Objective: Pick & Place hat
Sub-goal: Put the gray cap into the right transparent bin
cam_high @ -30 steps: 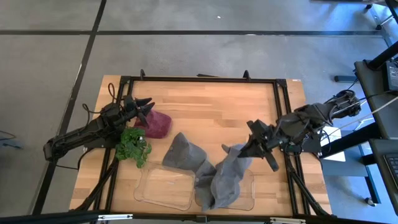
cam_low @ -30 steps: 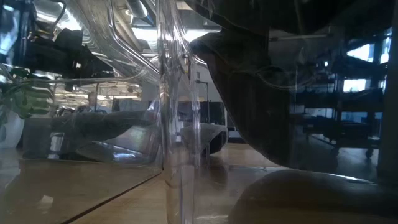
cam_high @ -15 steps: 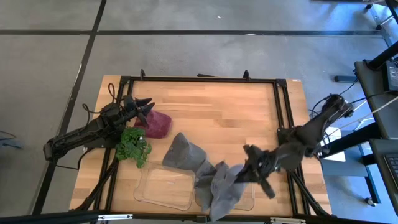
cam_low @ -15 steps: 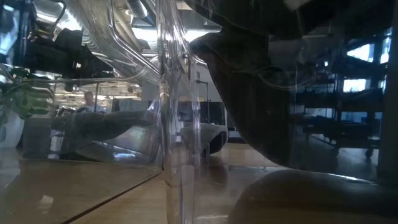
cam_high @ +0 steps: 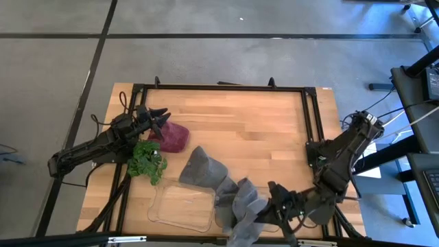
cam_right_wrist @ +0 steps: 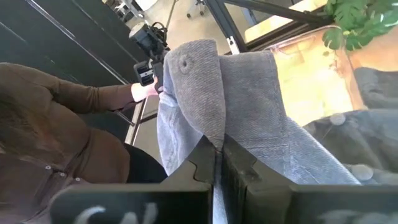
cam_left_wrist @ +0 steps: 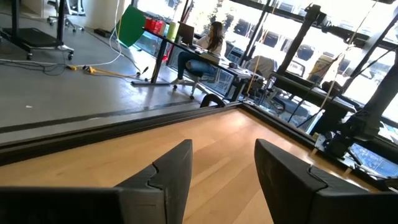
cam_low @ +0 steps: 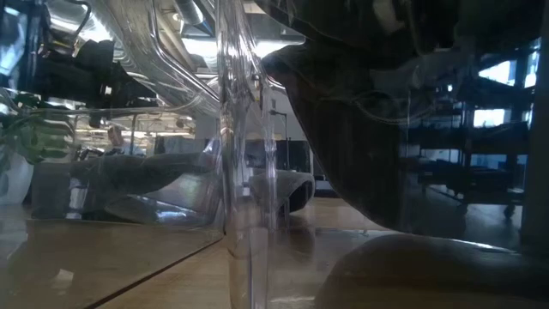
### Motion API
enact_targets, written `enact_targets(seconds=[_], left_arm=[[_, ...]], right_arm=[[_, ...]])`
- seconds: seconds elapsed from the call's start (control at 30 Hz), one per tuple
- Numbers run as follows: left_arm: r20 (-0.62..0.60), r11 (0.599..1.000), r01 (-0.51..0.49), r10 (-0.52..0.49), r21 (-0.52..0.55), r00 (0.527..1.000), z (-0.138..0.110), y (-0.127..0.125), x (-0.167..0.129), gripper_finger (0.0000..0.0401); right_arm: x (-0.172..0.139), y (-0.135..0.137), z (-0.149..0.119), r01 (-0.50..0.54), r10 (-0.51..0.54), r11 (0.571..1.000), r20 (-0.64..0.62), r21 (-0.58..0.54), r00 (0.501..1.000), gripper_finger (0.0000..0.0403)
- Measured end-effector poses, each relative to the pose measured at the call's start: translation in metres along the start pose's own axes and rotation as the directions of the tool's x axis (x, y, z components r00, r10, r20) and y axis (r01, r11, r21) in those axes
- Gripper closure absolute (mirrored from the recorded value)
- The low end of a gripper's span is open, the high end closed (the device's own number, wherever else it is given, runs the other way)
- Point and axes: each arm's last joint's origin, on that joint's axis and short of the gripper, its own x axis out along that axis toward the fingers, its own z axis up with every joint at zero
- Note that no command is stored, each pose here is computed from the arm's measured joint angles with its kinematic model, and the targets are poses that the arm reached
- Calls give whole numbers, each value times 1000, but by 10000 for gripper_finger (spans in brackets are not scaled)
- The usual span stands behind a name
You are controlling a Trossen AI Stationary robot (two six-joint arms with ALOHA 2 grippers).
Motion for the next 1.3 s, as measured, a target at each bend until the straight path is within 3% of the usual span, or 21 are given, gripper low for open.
enact_targets(seconds=[0.2, 0.5, 0.67, 0.87, 0.93, 1.1, 1.3], left_arm=[[0, 1000, -1, 1, 0, 1000, 0, 0, 0, 232], [2, 1000, -5, 5, 0, 1000, 0, 0, 0, 232], [2, 999, -5, 6, -35, 1000, 0, 0, 0, 232], [-2, 998, -1, 0, -62, 1000, 0, 0, 0, 232], [-2, 998, 0, 0, -63, 1000, 0, 0, 0, 232], [-3, 998, 1, -1, -63, 1000, 0, 0, 0, 232], [-2, 998, 2, -2, -63, 1000, 0, 0, 0, 232]], right_arm=[[-2, 3, -13, 18, -18, 999, -8, 34, 1000, 392], [-2, -25, -38, 27, -25, 999, -60, 35, 998, 392], [-16, -38, -41, -50, 51, 998, -18, 36, 999, 392], [-20, -63, -61, -187, 182, 978, 61, 91, 981, 392], [-19, -72, -69, -209, 204, 976, 82, 59, 975, 392], [-15, -95, -87, -197, 190, 978, 92, 68, 977, 392], [-13, -115, -100, -78, 69, 995, 125, 66, 990, 385]])
